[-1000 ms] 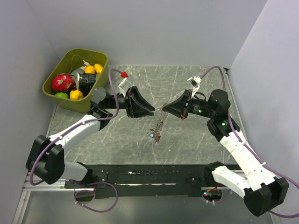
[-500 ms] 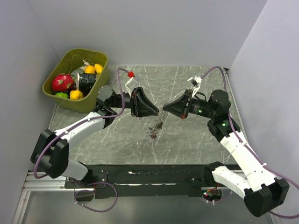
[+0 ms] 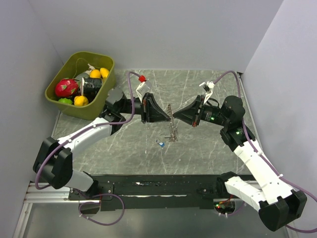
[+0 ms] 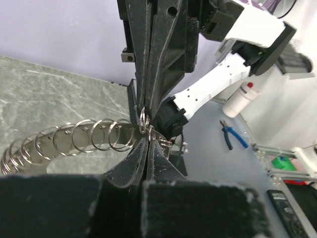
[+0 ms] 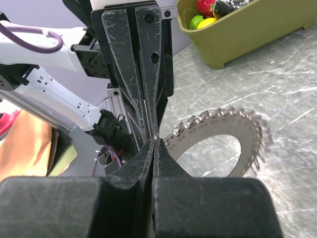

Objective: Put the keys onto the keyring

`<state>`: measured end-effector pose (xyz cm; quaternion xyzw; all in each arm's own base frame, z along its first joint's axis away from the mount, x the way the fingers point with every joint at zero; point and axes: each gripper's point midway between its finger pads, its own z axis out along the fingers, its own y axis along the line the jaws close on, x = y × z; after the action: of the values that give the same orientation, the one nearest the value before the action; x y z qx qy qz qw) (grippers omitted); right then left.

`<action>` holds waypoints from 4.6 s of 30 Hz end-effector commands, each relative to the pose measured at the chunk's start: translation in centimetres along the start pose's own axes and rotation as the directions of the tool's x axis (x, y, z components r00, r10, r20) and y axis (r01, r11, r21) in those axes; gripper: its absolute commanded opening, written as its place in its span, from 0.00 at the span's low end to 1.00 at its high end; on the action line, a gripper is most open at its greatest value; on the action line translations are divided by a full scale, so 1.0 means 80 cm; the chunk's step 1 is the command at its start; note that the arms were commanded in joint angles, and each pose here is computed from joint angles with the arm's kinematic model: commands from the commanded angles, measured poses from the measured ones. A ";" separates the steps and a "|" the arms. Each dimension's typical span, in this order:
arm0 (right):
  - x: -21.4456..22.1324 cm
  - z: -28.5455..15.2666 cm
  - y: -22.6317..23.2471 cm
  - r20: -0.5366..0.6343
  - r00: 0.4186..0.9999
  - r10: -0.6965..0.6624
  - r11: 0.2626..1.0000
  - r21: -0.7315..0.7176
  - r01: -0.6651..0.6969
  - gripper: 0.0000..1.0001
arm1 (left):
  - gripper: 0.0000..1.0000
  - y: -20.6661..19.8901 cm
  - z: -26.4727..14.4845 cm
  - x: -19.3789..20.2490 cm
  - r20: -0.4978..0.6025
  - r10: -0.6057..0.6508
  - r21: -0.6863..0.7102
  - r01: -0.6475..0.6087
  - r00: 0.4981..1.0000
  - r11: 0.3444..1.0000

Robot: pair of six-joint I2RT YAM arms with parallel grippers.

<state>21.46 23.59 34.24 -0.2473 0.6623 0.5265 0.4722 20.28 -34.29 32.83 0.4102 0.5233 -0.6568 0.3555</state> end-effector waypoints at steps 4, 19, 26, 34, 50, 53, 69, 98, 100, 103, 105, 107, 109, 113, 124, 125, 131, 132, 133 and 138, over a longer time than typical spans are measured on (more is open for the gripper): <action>-0.024 -0.003 0.007 0.064 0.996 -0.063 0.998 0.007 0.063 0.00 | 0.01 0.001 0.002 -0.015 -0.058 0.169 -0.075 -0.174 0.984 0.982; -0.017 -0.005 -0.008 0.046 0.996 -0.074 0.995 0.066 0.071 0.73 | 0.01 -0.014 -0.011 -0.028 -0.107 0.413 -0.153 -0.425 0.904 0.892; -0.014 -0.020 0.046 0.100 0.960 -0.262 0.952 -0.137 0.274 0.82 | 0.01 -0.018 -0.014 -0.028 -0.143 0.454 -0.130 -0.472 0.879 0.872; 0.001 -0.013 0.056 0.046 0.965 -0.259 0.927 -0.270 0.262 0.50 | 0.01 -0.023 -0.012 -0.030 -0.130 0.456 -0.108 -0.470 0.880 0.876; 0.022 0.008 0.030 -0.021 0.974 -0.225 0.952 -0.220 0.215 0.45 | 0.01 -0.039 -0.007 -0.039 -0.106 0.470 -0.083 -0.478 0.877 0.874; 0.025 0.012 0.025 -0.036 0.976 -0.216 0.956 -0.213 0.204 0.43 | 0.01 -0.041 -0.006 -0.039 -0.104 0.468 -0.076 -0.476 0.878 0.876; 0.028 0.017 0.030 -0.041 0.978 -0.204 0.949 -0.252 0.187 0.00 | 0.01 -0.049 -0.003 -0.041 -0.092 0.474 -0.048 -0.480 0.875 0.876; -0.020 -0.004 0.069 0.243 0.949 -0.202 0.931 -0.253 0.263 0.00 | 0.50 -0.063 -0.025 -0.078 0.178 0.381 -0.159 -0.356 0.907 0.921; -0.027 -0.009 0.074 0.279 0.937 -0.213 0.927 -0.245 0.283 0.00 | 0.49 -0.071 -0.032 -0.083 0.230 0.361 -0.125 -0.340 0.904 0.932; -0.033 -0.012 0.079 0.313 0.925 -0.218 0.924 -0.240 0.299 0.00 | 0.46 -0.080 -0.034 -0.085 0.256 0.341 -0.078 -0.332 0.905 0.940; -0.039 -0.014 0.083 0.336 0.916 -0.221 0.920 -0.240 0.310 0.00 | 0.44 -0.082 -0.032 -0.082 0.246 0.324 -0.050 -0.321 0.914 0.946; -0.040 -0.014 0.084 0.341 0.916 -0.212 0.920 -0.245 0.305 0.00 | 0.41 -0.084 -0.031 -0.084 0.256 0.325 -0.030 -0.329 0.910 0.944; -0.045 -0.015 0.086 0.353 0.911 -0.215 0.918 -0.246 0.312 0.00 | 0.41 -0.090 -0.030 -0.084 0.270 0.313 -0.003 -0.325 0.910 0.946; -0.049 -0.014 0.089 0.358 0.910 -0.208 0.915 -0.258 0.311 0.00 | 0.40 -0.093 -0.021 -0.079 0.265 0.280 0.033 -0.299 0.923 0.954; -0.050 -0.014 0.092 0.347 0.913 -0.213 0.912 -0.265 0.313 0.00 | 0.32 -0.083 -0.005 -0.073 0.247 0.260 0.041 -0.279 0.933 0.960; -0.049 -0.014 0.091 0.346 0.914 -0.212 0.913 -0.263 0.312 0.00 | 0.32 -0.084 -0.004 -0.073 0.244 0.260 0.047 -0.279 0.934 0.959; -0.049 -0.014 0.090 0.346 0.913 -0.216 0.915 -0.255 0.313 0.00 | 0.28 -0.081 0.004 -0.069 0.225 0.252 0.065 -0.273 0.941 0.960; -0.050 -0.014 0.090 0.348 0.913 -0.215 0.916 -0.253 0.312 0.00 | 0.28 -0.081 0.005 -0.069 0.221 0.260 0.066 -0.281 0.940 0.957; -0.050 -0.013 0.090 0.346 0.913 -0.215 0.916 -0.254 0.311 0.00 | 0.28 -0.080 0.006 -0.068 0.218 0.258 0.066 -0.278 0.941 0.958; -0.048 -0.013 0.088 0.343 0.915 -0.211 0.918 -0.252 0.306 0.00 | 0.27 -0.080 0.010 -0.066 0.204 0.261 0.066 -0.279 0.944 0.958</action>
<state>17.71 24.65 38.31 -0.3085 0.4929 0.5923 0.5577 17.29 -33.51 38.62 0.4055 0.4224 -0.6690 0.4578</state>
